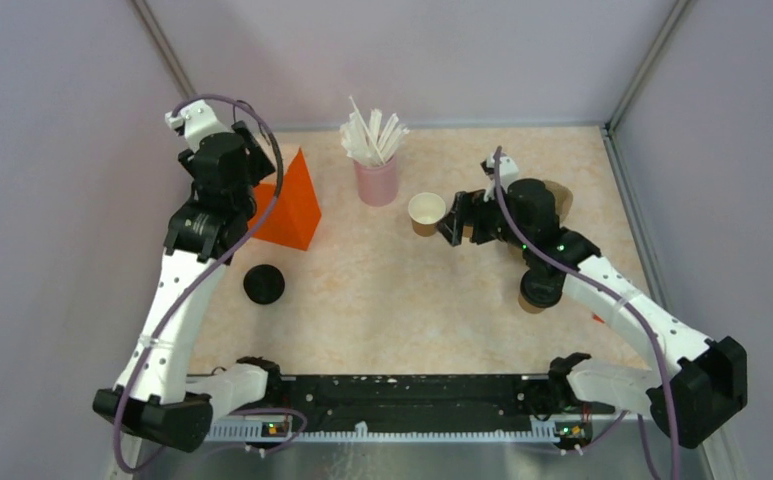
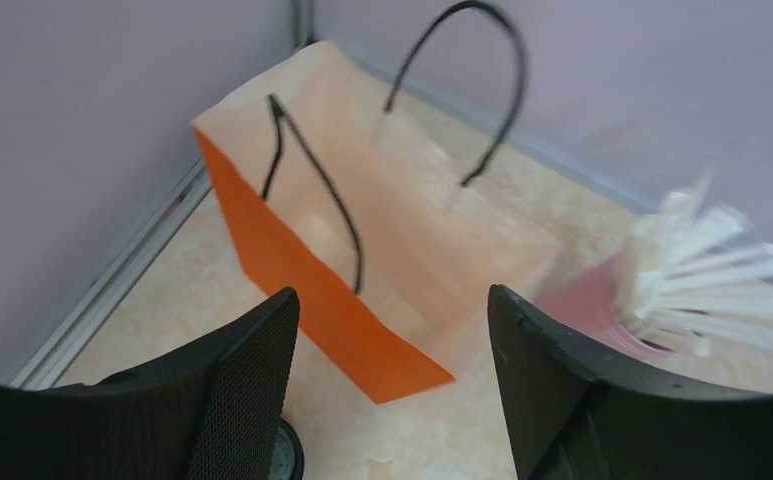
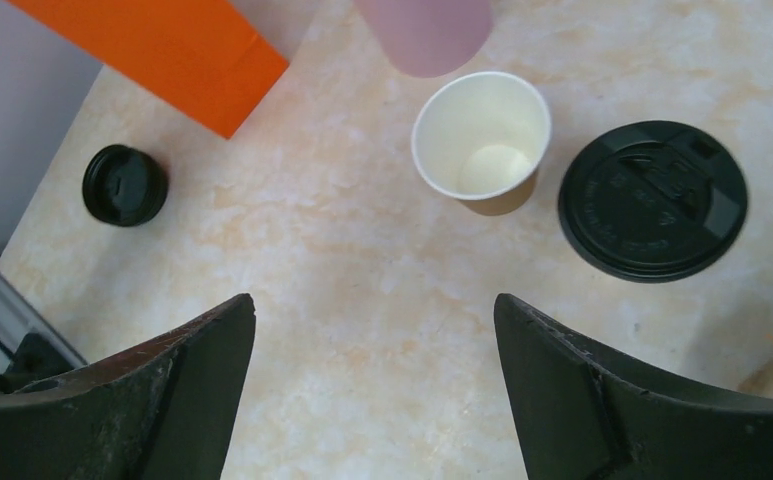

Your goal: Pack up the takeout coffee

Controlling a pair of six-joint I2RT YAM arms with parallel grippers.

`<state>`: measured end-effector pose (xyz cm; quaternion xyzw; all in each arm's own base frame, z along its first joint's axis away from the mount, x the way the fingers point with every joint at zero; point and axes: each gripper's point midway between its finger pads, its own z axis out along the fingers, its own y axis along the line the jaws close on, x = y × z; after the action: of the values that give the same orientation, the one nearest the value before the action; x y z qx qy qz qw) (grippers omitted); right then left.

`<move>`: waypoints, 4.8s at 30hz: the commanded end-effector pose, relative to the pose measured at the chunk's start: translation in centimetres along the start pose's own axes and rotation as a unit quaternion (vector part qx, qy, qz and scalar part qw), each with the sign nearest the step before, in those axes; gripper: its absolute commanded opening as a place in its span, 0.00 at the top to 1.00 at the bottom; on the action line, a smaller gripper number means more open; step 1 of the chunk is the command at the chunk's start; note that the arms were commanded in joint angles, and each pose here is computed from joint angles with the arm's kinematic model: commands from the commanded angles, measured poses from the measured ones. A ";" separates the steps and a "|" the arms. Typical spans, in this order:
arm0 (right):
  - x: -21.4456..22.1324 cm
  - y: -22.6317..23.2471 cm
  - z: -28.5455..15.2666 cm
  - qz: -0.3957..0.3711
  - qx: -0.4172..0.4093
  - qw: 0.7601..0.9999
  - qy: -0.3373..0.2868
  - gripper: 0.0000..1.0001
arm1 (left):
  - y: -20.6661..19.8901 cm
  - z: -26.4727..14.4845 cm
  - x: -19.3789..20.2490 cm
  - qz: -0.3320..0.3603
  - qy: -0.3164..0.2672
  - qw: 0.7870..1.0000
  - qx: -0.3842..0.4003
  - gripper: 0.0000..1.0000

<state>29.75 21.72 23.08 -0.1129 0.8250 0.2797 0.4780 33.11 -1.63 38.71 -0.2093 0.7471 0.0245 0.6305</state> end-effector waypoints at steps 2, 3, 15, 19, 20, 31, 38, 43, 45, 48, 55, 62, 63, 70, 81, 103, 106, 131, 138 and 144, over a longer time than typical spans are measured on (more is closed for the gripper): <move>-1.1 2.8 -0.5 -0.022 -0.054 0.998 -0.015 0.13 | 1.9 2.3 1.6 -0.084 0.021 0.996 -0.025 0.28; -0.8 2.8 -0.6 -0.023 -0.055 0.998 -0.011 0.13 | 2.2 2.5 1.7 -0.091 0.014 0.995 -0.032 0.28; -0.9 4.3 -1.8 -0.040 -0.095 0.995 -0.014 0.14 | 2.8 6.0 7.2 -0.152 0.071 0.980 -0.105 0.33; -1.0 4.3 -1.8 -0.043 -0.094 0.995 -0.013 0.14 | 4.0 6.1 9.0 -0.161 0.088 0.971 -0.151 0.38; -1.1 4.4 -1.8 -0.043 -0.097 0.994 -0.014 0.14 | 4.3 6.2 9.3 -0.160 0.089 0.970 -0.157 0.39; -1.2 4.5 -2.8 -0.048 -0.096 0.994 -0.014 0.14 | 0.5 5.1 7.6 -0.113 0.089 0.990 -0.012 0.98; -1.8 4.7 -3.6 -0.054 -0.097 0.994 -0.021 0.13 | -3.4 0.6 5.7 -0.082 0.102 0.980 0.148 1.00; -2.3 4.7 -3.9 -0.057 -0.092 0.994 -0.025 0.13 | -5.4 -4.4 6.4 -0.063 0.152 0.952 0.259 0.97; -2.5 4.7 -4.1 -0.060 -0.090 0.994 -0.027 0.13 | -5.6 -6.5 7.2 -0.056 0.178 0.938 0.292 0.94; -2.7 4.3 -4.3 -0.062 -0.081 0.994 -0.031 0.12 | -5.1 -9.6 8.6 -0.049 0.225 0.921 0.316 0.93; -3.0 4.0 -4.9 -0.060 -0.070 0.995 -0.047 0.11 | -2.5 -15.2 10.9 -0.021 0.288 0.898 0.331 0.92; -3.0 3.3 -4.6 -0.063 -0.050 0.996 -0.046 0.11 | -2.3 -17.5 12.6 0.026 0.290 0.871 0.395 0.90; -3.2 3.2 -4.7 -0.063 -0.046 0.996 -0.047 0.11 | -2.8 -17.4 13.0 0.027 0.288 0.865 0.410 0.90; -4.9 0.6 -5.5 -0.023 0.041 0.995 -0.083 0.10 | -5.6 -12.3 13.1 -0.005 0.234 0.878 0.418 0.89; -6.6 -5.4 -4.7 0.020 0.212 0.973 -0.084 0.01 | -9.9 -10.2 14.3 -0.022 0.275 0.834 0.478 0.82; -4.2 -18.1 -2.1 0.125 0.387 0.912 0.042 0.32 | -6.0 -14.2 10.7 -0.024 0.324 0.878 0.351 0.01; -2.6 -19.5 -2.1 0.128 0.405 0.903 0.057 0.33 | -3.9 -13.3 10.1 -0.015 0.293 0.909 0.295 0.01; 1.3 -25.7 -2.0 0.133 0.425 0.885 0.133 0.38 | -4.0 -10.3 23.6 -0.062 0.419 0.861 0.283 0.52; 1.8 -26.8 -1.4 0.136 0.420 0.886 0.144 0.41 | -6.0 -11.4 24.5 -0.088 0.447 0.822 0.342 0.52; 2.5 -26.8 0.0 0.144 0.399 0.892 0.156 0.45 | -6.1 -12.4 24.8 -0.099 0.461 0.808 0.354 0.52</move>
<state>39.35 -0.34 11.31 0.1718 0.9393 -0.0445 0.2935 21.00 -16.81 18.03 -0.0429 0.8986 -0.3644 0.2408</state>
